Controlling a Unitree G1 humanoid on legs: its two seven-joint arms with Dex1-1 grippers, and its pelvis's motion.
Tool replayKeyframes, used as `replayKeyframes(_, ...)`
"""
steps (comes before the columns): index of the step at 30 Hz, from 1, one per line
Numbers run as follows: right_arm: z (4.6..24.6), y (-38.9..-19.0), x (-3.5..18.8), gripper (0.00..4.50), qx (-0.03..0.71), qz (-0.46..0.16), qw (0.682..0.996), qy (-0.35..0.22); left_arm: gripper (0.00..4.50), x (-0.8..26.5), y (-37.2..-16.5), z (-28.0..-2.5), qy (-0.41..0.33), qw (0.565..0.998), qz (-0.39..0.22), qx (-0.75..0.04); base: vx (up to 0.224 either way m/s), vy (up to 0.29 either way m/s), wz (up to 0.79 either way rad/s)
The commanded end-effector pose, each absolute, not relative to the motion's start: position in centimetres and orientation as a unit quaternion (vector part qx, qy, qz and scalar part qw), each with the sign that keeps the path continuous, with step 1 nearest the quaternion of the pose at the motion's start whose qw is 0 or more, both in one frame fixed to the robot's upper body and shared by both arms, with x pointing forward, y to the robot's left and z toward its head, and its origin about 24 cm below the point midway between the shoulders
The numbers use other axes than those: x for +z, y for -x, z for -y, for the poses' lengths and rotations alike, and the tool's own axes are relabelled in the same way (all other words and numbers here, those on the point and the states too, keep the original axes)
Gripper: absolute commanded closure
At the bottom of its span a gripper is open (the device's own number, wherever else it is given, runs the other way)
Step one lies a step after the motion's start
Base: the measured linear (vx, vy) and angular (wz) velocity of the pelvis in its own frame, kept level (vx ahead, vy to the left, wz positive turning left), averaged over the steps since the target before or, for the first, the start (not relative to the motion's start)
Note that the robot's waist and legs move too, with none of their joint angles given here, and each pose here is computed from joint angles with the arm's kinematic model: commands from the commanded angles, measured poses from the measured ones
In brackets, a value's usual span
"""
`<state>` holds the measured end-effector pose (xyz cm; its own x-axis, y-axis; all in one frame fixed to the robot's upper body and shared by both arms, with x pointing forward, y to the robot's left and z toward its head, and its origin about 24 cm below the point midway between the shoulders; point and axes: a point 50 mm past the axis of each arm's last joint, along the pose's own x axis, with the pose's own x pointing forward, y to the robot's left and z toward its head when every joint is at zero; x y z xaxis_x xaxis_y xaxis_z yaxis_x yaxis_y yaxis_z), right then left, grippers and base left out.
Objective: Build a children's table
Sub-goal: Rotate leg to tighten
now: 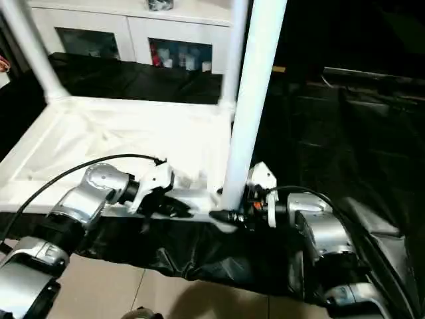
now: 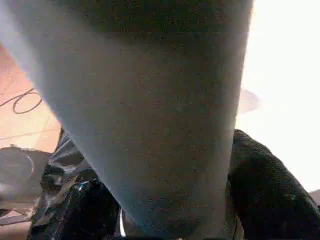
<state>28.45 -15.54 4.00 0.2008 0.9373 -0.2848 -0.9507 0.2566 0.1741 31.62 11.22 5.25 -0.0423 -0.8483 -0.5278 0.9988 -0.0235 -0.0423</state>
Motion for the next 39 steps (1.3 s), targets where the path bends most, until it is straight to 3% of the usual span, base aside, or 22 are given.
replayKeyframes(1,11.4,-26.3,3.1,1.85,0.709,-0.181,0.681,0.006,4.50,7.1,-32.3,-9.7,-0.190,0.686,-0.152,-0.686,0.000,0.000,0.00)
replayKeyframes(7,11.3,-26.2,3.0,1.93,0.705,-0.181,0.686,-0.003,4.50,7.1,-32.5,-9.7,-0.185,0.697,-0.151,-0.676,0.000,0.000,0.00)
replayKeyframes(11,11.0,-26.5,2.8,1.94,0.678,-0.170,0.716,-0.009,4.50,7.1,-33.0,-9.3,-0.181,0.722,-0.146,-0.652,0.000,0.000,0.00)
replayKeyframes(15,10.7,-29.4,1.5,2.00,0.518,-0.159,0.841,0.002,4.50,7.3,-34.2,-7.6,-0.170,0.781,-0.131,-0.586,0.000,0.000,0.00)
replayKeyframes(17,10.6,-29.9,1.3,2.04,0.483,-0.160,0.861,0.001,4.50,7.3,-34.4,-7.2,-0.170,0.790,-0.128,-0.575,0.000,0.000,0.00)
replayKeyframes(20,10.5,-31.6,1.2,2.27,0.373,-0.160,0.913,-0.031,4.50,7.4,-34.9,-5.6,-0.162,0.815,-0.122,-0.543,0.000,0.000,0.00)
replayKeyframes(23,10.4,-32.5,1.0,2.40,0.304,-0.167,0.937,-0.046,4.50,7.5,-35.1,-4.5,-0.161,0.829,-0.117,-0.522,0.000,0.000,0.00)
replayKeyframes(26,9.4,-33.1,0.8,2.40,0.259,-0.171,0.950,-0.037,4.50,7.5,-35.2,-3.3,-0.169,0.845,-0.110,-0.495,0.000,0.000,0.00)
replayKeyframes(30,8.4,-33.2,1.0,2.40,0.271,-0.158,0.949,-0.026,4.50,7.3,-35.0,-2.8,-0.178,0.844,-0.107,-0.495,0.000,0.000,0.00)
replayKeyframes(33,7.8,-33.1,1.2,1.80,0.291,-0.152,0.944,-0.038,4.50,7.1,-34.8,-2.8,-0.178,0.838,-0.106,-0.505,0.000,0.000,0.00)
replayKeyframes(37,8.0,-33.2,1.3,1.65,0.303,-0.145,0.942,-0.017,4.50,7.1,-34.6,-3.1,-0.181,0.830,-0.104,-0.518,0.000,0.000,0.00)
replayKeyframes(39,8.7,-33.1,1.5,1.30,0.323,-0.134,0.937,0.005,4.50,7.0,-34.6,-3.5,-0.183,0.824,-0.105,-0.526,0.000,0.000,0.00)
